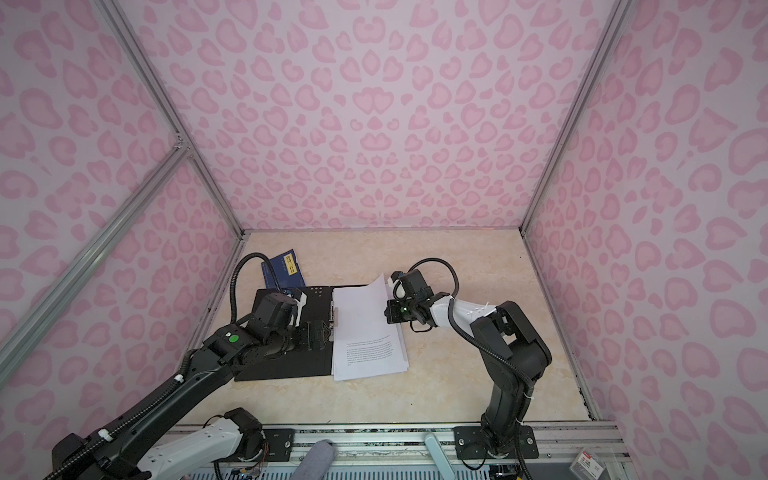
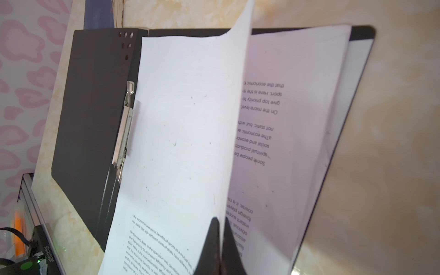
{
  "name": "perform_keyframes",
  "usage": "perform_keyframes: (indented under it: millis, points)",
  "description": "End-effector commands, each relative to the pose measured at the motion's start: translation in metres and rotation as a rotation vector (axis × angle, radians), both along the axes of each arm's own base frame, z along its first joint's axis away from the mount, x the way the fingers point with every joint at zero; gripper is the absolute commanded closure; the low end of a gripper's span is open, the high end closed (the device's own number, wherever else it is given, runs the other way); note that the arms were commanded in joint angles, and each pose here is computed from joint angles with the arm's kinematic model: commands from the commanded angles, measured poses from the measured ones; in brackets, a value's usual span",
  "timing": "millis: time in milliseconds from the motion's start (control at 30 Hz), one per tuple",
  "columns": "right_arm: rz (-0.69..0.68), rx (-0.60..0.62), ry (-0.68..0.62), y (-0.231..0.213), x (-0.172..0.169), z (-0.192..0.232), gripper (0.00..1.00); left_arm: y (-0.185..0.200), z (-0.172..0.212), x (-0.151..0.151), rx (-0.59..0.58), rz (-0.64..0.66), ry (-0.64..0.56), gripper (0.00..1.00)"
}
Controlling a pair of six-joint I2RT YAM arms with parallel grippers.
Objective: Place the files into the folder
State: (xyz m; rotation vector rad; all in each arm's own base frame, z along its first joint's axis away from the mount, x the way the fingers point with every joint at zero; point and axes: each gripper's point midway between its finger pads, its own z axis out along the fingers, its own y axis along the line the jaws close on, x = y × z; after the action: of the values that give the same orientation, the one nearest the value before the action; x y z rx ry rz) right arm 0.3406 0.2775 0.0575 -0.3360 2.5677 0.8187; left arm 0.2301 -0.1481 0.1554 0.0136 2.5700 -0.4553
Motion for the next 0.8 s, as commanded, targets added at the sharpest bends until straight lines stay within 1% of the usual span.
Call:
perform_keyframes:
  millis: [0,233,333,433,500,533,667,767]
  points:
    - [-0.01,0.007,0.011,0.001,-0.001,-0.005,1.0,-0.001,-0.001,0.001,-0.006,0.002,0.002,0.02]
    - [-0.026,0.029,0.019,0.002,-0.004,-0.008,1.0,-0.002,-0.003,0.001,-0.008,-0.001,0.01,0.02]
    - [-0.035,0.039,0.018,0.002,-0.004,-0.007,0.95,-0.002,-0.01,-0.001,-0.006,0.004,0.028,0.02]
    - [-0.05,0.045,0.008,0.001,-0.003,-0.005,0.83,-0.002,-0.019,-0.003,-0.002,0.014,0.058,0.01]
    - [-0.069,0.031,0.001,-0.003,-0.002,-0.003,0.7,-0.001,-0.026,-0.004,0.005,0.024,0.079,0.02]
    - [-0.086,0.016,-0.003,-0.007,-0.001,-0.002,0.61,-0.001,-0.03,-0.005,0.007,0.025,0.091,0.02]
    - [-0.16,-0.057,0.006,-0.027,-0.002,0.0,0.42,-0.002,-0.042,-0.008,0.011,0.024,0.127,0.01]
    - [-0.21,-0.141,0.036,-0.048,-0.01,-0.005,0.37,-0.004,-0.049,-0.009,0.009,0.02,0.139,0.02]
